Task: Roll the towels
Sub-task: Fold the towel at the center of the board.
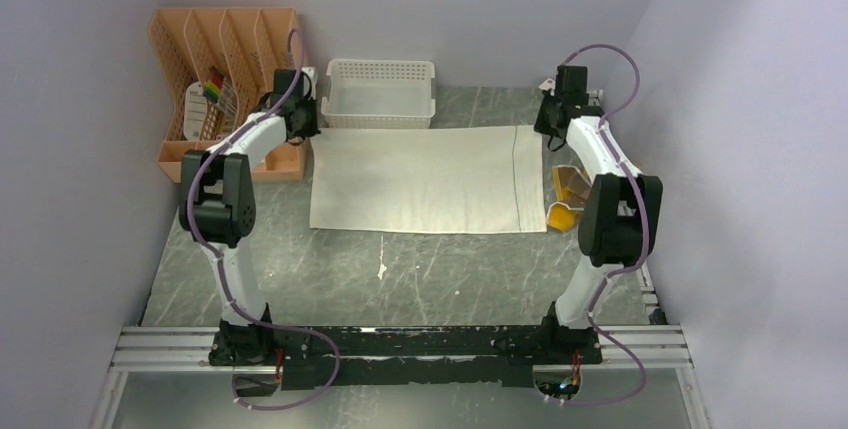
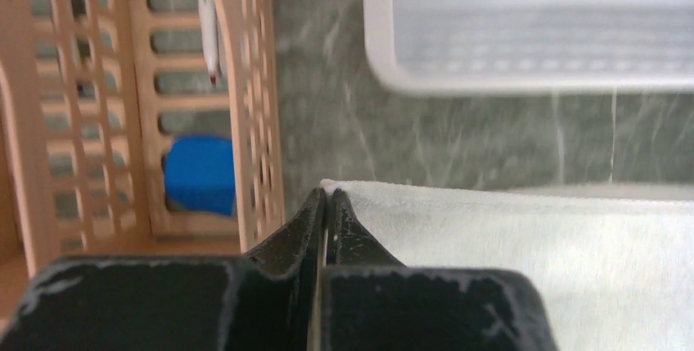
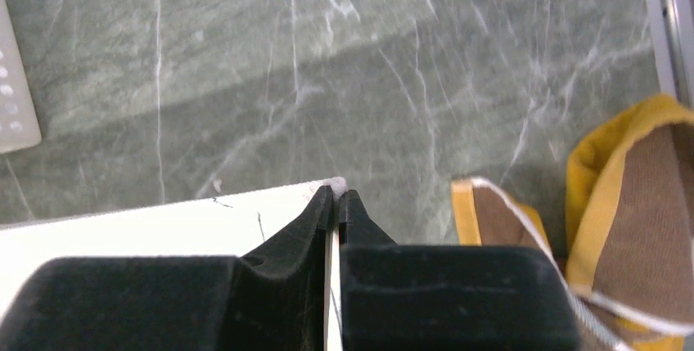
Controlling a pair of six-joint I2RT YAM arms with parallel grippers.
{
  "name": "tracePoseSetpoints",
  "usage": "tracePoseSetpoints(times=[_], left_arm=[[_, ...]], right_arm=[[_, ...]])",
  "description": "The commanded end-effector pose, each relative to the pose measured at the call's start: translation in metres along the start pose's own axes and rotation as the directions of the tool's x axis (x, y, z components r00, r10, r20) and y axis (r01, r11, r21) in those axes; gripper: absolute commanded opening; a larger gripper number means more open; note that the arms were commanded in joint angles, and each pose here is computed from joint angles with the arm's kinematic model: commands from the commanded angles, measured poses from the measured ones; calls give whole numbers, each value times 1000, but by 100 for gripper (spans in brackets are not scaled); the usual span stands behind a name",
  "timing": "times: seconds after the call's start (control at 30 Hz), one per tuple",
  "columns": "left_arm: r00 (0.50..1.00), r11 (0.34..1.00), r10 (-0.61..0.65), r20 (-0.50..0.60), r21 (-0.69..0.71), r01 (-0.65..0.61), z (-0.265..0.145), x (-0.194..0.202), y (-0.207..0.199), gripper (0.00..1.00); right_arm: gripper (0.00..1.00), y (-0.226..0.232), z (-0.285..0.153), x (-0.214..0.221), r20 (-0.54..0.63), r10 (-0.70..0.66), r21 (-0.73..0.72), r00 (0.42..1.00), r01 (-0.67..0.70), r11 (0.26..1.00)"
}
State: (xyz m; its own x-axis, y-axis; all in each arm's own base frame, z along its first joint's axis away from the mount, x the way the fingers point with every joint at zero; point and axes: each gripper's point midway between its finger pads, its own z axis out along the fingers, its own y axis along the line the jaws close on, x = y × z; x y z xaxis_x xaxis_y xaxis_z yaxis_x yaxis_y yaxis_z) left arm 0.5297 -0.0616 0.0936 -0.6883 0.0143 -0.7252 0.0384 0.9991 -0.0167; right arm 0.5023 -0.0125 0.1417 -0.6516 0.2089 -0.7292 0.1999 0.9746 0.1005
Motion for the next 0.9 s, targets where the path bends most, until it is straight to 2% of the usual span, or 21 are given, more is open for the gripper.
tracePoseSetpoints(times=[0.0, 0.23, 0.5, 0.63, 0.87], left_arm=[[987, 998, -63, 147, 34, 59, -30, -11, 1, 7], [971, 981, -187, 149, 86, 176, -64, 38, -6, 7], [930, 940, -341, 138, 74, 334, -95, 103, -8, 7], [930, 938, -346, 123, 54, 341, -105, 136, -20, 7], [934, 936, -351, 62, -6, 352, -105, 179, -18, 7]], right_arm=[[0, -16, -28, 11, 22, 51, 54, 998, -52, 997], [0, -32, -57, 61, -6, 189, 133, 982, -187, 973], [0, -46, -68, 131, -150, 223, 203, 963, -191, 960], [0, -54, -69, 172, -220, 255, 247, 942, -199, 949], [0, -63, -67, 199, -258, 316, 321, 913, -228, 919]])
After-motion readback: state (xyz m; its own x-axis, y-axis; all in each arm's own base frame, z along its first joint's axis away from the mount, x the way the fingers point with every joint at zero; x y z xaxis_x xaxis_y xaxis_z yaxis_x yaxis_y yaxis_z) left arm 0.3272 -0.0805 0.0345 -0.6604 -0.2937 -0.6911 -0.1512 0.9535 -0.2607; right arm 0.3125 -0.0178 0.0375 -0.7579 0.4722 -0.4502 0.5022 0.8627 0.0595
